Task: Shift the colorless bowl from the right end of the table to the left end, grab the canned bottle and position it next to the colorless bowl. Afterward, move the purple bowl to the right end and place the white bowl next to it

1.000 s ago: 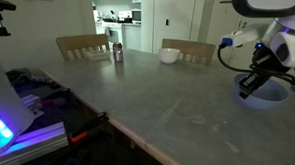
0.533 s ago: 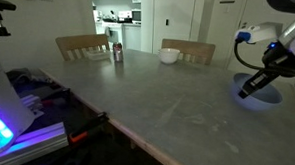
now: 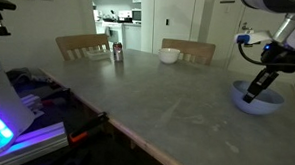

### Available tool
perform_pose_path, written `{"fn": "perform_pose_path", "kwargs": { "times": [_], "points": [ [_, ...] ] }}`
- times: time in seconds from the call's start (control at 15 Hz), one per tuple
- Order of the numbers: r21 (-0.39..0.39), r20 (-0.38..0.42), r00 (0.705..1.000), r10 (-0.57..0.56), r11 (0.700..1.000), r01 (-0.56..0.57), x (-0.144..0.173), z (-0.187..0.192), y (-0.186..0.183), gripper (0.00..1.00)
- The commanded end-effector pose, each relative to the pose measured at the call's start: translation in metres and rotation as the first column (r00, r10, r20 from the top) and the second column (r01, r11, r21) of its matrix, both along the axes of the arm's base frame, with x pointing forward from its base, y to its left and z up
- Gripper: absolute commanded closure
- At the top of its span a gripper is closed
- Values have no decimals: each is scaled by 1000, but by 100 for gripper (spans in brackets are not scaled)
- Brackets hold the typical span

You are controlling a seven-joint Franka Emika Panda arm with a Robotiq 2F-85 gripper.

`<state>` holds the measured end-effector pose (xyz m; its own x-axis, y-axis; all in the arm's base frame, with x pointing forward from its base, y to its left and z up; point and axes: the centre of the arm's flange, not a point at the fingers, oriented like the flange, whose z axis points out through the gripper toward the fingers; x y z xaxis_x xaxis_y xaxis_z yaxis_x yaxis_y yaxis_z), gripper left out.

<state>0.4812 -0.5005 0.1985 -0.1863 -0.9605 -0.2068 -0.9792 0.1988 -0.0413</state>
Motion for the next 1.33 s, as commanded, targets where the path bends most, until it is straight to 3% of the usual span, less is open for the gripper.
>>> {"fn": "perform_pose_path", "kwargs": {
  "times": [0.0,0.2,0.27,0.4,0.67,1.0,1.27],
  "points": [
    [-51,-31,999,15,999,-16,12,-19,1,99],
    [-64,-43,998,43,997,-46,13,-16,2,96],
    [-67,-50,997,61,996,-65,13,-13,3,71],
    [-77,-74,991,109,990,-115,15,-5,7,64],
    [-123,-109,971,212,967,-225,26,11,19,35],
    [-200,-166,915,368,896,-397,63,38,49,2],
    [-218,-182,860,476,834,-507,97,54,87,0]
  ]
}}
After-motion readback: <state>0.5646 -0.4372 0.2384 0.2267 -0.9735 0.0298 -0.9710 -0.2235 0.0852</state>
